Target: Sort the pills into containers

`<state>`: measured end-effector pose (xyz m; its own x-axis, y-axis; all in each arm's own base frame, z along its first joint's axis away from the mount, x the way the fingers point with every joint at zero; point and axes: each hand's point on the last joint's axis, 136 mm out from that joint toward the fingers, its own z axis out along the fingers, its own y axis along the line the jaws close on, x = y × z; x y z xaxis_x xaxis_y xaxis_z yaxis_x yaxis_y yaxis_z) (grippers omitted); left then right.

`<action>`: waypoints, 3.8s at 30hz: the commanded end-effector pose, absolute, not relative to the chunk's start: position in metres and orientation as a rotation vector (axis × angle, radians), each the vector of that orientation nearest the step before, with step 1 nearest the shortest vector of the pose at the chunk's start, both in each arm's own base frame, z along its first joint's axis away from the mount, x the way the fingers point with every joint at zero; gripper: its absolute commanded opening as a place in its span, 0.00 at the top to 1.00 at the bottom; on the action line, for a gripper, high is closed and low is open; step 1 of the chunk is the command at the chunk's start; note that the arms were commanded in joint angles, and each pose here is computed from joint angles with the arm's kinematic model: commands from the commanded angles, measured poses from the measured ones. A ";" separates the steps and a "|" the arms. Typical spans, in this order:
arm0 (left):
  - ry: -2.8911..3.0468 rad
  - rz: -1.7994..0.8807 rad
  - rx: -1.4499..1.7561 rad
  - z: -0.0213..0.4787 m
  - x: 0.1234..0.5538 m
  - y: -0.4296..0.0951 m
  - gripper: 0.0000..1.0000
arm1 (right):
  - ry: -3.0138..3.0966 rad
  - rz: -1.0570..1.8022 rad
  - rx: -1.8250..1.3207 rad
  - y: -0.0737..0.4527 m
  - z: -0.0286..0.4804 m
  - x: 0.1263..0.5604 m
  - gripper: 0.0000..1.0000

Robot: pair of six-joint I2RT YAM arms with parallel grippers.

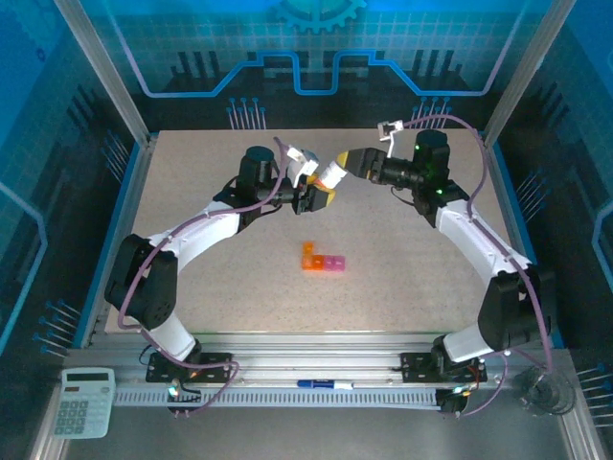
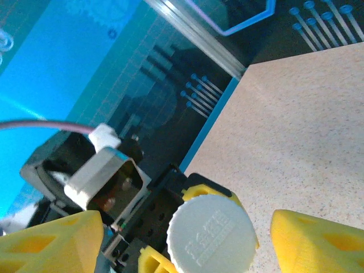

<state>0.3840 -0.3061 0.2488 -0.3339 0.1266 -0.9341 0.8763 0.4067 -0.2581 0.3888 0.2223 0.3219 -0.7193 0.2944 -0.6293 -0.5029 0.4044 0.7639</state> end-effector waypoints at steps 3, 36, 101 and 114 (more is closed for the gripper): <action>1.734 -0.893 0.938 0.244 0.385 -0.304 1.00 | 2.071 1.258 0.198 0.194 0.308 0.400 0.22; 1.736 -0.871 0.966 0.239 0.383 -0.317 1.00 | 2.139 1.262 -0.068 0.243 0.293 0.387 0.57; 1.734 -1.056 0.941 0.252 0.377 -0.315 1.00 | 2.036 1.126 -0.274 0.222 0.275 0.391 0.59; 1.739 -1.059 0.911 0.250 0.382 -0.312 1.00 | 1.966 1.261 -0.117 0.215 0.305 0.395 0.22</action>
<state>0.3769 -0.3114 0.2292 -0.4031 0.1625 -0.9006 0.8669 0.3832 -0.3188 0.3944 0.2225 0.2794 -0.7240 0.2587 -0.6395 -0.4544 0.5187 0.7242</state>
